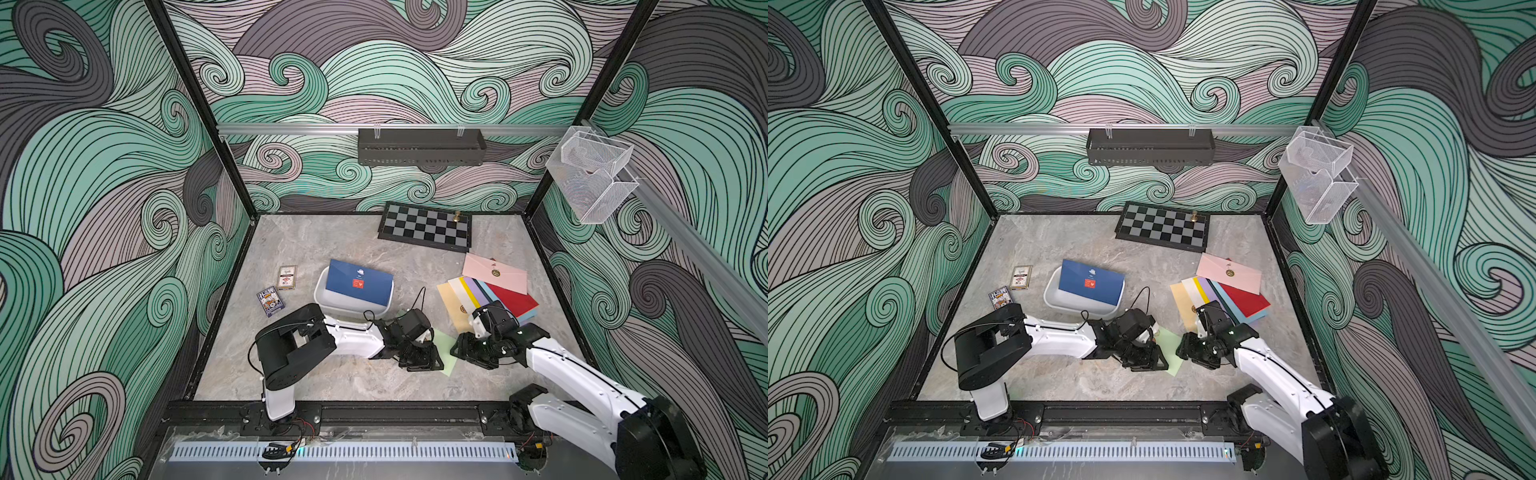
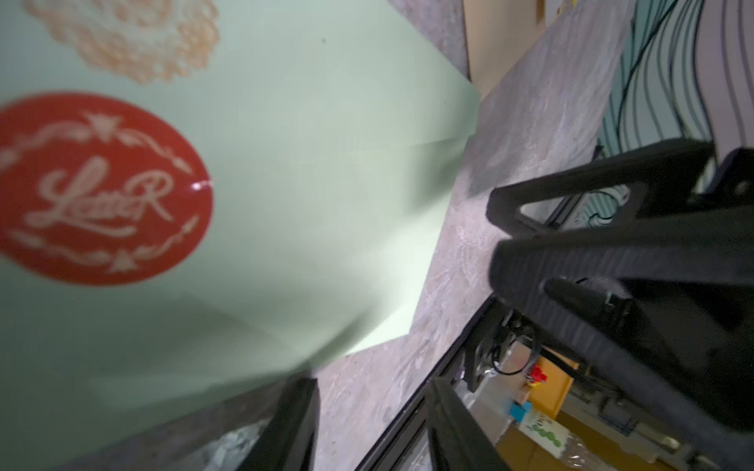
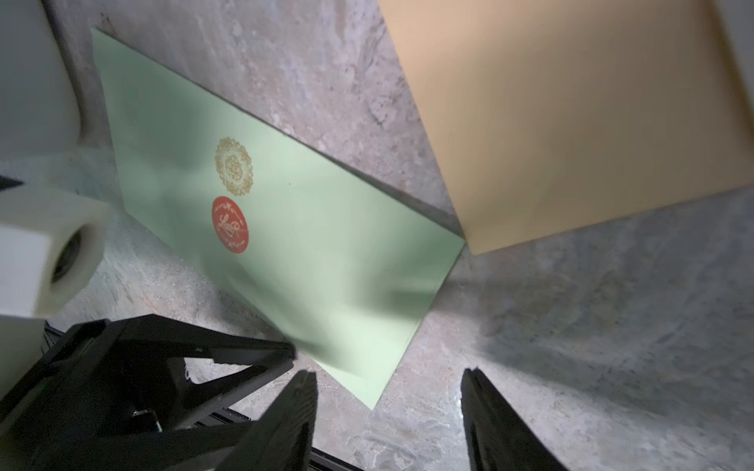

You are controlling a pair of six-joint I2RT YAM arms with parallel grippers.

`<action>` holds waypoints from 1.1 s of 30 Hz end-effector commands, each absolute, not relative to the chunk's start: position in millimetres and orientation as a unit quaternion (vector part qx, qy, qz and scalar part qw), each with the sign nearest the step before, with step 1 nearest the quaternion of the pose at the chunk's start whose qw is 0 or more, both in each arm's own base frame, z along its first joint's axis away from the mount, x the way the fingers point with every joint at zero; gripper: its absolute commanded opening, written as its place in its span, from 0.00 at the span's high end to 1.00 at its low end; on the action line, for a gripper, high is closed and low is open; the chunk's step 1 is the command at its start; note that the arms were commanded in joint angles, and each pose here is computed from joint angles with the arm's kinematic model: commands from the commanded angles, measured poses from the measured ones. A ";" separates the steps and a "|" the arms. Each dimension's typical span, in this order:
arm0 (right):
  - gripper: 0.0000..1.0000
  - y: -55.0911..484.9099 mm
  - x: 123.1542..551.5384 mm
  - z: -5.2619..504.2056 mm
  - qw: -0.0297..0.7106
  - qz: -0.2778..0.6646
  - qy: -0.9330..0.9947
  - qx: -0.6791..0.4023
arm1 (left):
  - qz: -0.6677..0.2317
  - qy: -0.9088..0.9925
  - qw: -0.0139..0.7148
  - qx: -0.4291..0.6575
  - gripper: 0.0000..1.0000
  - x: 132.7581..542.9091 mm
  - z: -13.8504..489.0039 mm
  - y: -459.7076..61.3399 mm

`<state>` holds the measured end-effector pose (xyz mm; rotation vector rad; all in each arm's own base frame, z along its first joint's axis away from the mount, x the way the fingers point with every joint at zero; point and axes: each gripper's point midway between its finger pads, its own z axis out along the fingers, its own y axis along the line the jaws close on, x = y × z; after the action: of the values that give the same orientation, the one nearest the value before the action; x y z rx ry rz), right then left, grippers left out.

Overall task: Put the sealed envelopes into the storage box
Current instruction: Pick up the envelope from the center of the board.

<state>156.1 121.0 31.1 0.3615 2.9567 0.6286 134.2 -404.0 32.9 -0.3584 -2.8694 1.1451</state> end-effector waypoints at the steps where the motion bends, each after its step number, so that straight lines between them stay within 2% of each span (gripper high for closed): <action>1: 0.39 121.1 162.4 30.4 0.049 0.218 0.967 0.124 | 0.332 -0.930 -0.034 -0.154 0.52 152.7 60.3 -388.2; 10: 0.40 129.9 164.4 18.3 0.031 0.248 0.958 0.143 | 0.241 -0.959 -0.084 -0.124 0.52 212.5 47.6 -329.4; 17: 0.40 132.0 158.2 5.2 0.011 0.253 0.956 0.146 | 0.180 -0.970 -0.112 -0.116 0.52 237.4 33.4 -309.6; 25: 0.40 132.1 156.3 -1.8 0.004 0.252 0.956 0.153 | 0.141 -0.978 -0.116 -0.106 0.52 245.4 16.1 -298.6; 33: 0.39 154.4 167.0 9.2 0.006 0.321 0.934 0.156 | 0.159 -0.980 -0.076 -0.089 0.53 231.0 -3.5 -298.7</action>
<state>181.2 154.7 23.1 0.4205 2.8764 0.9785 243.4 -309.7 22.5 -0.3374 -3.3024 0.5912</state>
